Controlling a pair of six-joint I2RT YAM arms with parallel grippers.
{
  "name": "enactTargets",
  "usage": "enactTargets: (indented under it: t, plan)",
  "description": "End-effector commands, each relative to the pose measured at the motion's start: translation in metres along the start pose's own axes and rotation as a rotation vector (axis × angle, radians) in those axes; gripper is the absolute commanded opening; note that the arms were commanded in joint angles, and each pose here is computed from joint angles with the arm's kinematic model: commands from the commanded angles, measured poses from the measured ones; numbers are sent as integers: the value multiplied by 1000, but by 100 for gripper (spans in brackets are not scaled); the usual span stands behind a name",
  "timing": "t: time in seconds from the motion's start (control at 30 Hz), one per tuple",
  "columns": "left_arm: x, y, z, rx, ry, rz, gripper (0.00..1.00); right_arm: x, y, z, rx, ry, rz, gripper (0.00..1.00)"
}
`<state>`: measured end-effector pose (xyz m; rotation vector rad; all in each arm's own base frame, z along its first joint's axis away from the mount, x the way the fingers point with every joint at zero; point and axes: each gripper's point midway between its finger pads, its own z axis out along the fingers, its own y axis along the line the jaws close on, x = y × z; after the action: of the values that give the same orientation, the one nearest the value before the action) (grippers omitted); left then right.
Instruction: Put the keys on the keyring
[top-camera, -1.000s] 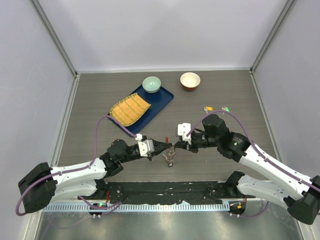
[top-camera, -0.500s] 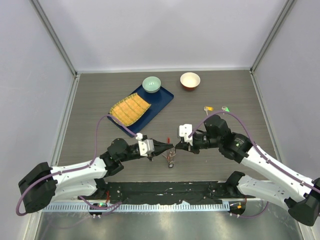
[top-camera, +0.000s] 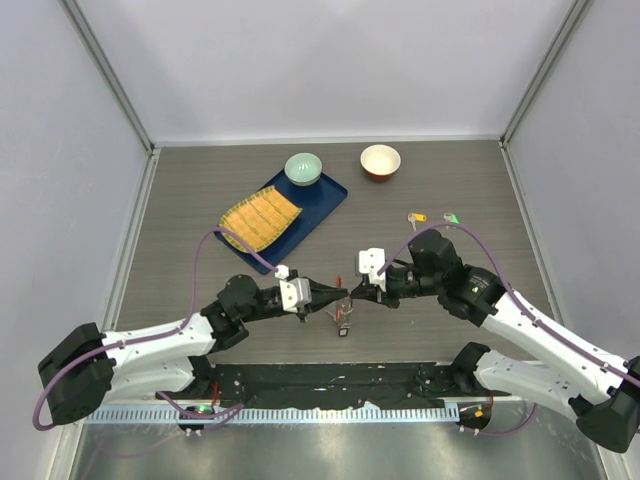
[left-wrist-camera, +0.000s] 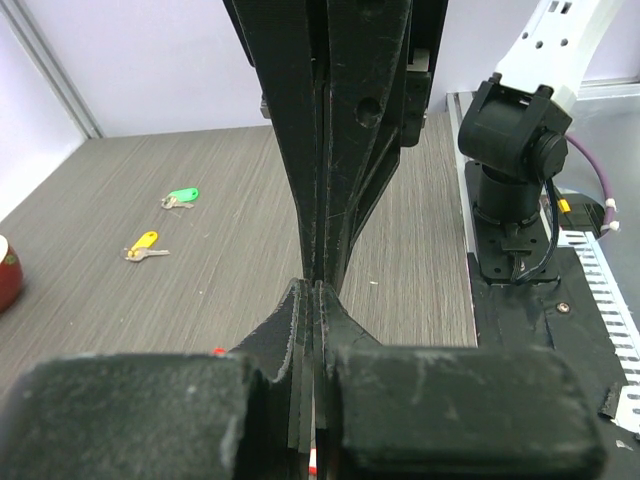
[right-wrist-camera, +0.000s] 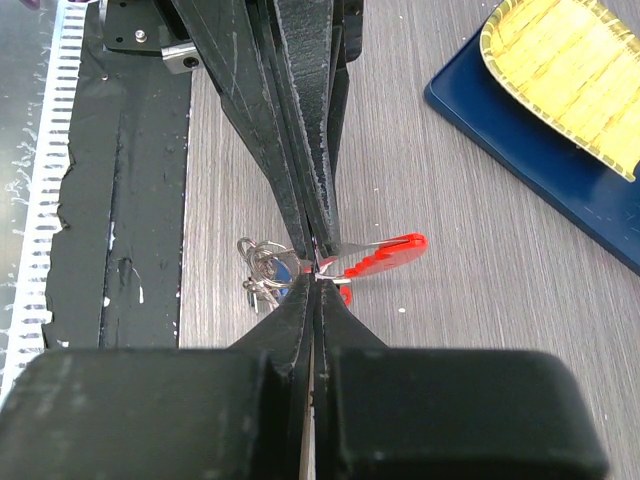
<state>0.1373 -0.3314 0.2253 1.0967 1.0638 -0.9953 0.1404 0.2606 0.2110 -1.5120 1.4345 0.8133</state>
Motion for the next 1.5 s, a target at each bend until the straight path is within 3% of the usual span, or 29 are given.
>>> enactTargets:
  t: [0.0,0.37,0.67,1.03,1.47]
  plan:
    - [-17,10,5,-21,-18,38,0,-37,-2,-6,-4,-119,-65,1]
    - [-1,15,-2,-39,94,62,0,-37,-10,-11,38,-119,-58,1]
    - [0,17,-3,-48,108,67,0,-36,-9,-8,21,-115,-49,1]
    - [-15,25,-7,-117,7,82,0,-13,-13,-2,45,-38,-7,1]
    - [-33,19,-2,-86,-92,69,0,-8,-12,3,21,-28,14,1]
